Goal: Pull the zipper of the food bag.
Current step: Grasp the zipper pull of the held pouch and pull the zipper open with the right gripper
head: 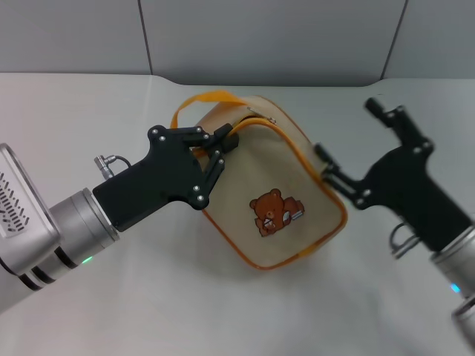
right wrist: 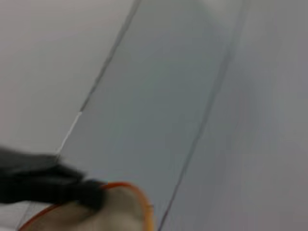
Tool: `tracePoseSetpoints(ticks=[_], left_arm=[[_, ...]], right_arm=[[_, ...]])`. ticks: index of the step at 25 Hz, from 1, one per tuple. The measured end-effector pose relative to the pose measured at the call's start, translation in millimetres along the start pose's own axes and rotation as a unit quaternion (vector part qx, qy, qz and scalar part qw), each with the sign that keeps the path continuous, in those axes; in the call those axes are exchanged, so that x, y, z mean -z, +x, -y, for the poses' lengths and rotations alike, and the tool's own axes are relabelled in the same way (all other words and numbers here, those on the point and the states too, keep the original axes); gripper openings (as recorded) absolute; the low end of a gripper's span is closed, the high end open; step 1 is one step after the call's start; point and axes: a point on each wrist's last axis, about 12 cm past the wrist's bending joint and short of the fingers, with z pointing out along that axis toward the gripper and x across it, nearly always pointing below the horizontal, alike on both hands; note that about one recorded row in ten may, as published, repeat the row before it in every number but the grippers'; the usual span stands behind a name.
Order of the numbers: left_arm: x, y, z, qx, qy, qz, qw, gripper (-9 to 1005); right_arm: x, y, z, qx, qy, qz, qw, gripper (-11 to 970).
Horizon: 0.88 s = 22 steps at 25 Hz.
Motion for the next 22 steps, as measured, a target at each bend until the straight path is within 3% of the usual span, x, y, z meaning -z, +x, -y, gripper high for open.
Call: tracePoseSetpoints(ticks=[3,16,22], left_arm=[[0,0,-0.5,-0.001,0.000,0.000,1.000,58],[-2,0,-0.2,-0.009,0.001,0.000,1.000,59],[-2,0,0.5,-0.011,0.001,0.001,1.000,58]], right_arm=[[-4,-4,-15.9,0.047,-0.019,0.006,0.999,818],[1,-1,-8.7,0.062,0.018,-0.011,0.998,818],[-12,2,-20.2,0.052,-0.019,-0.025,0.998,817]])
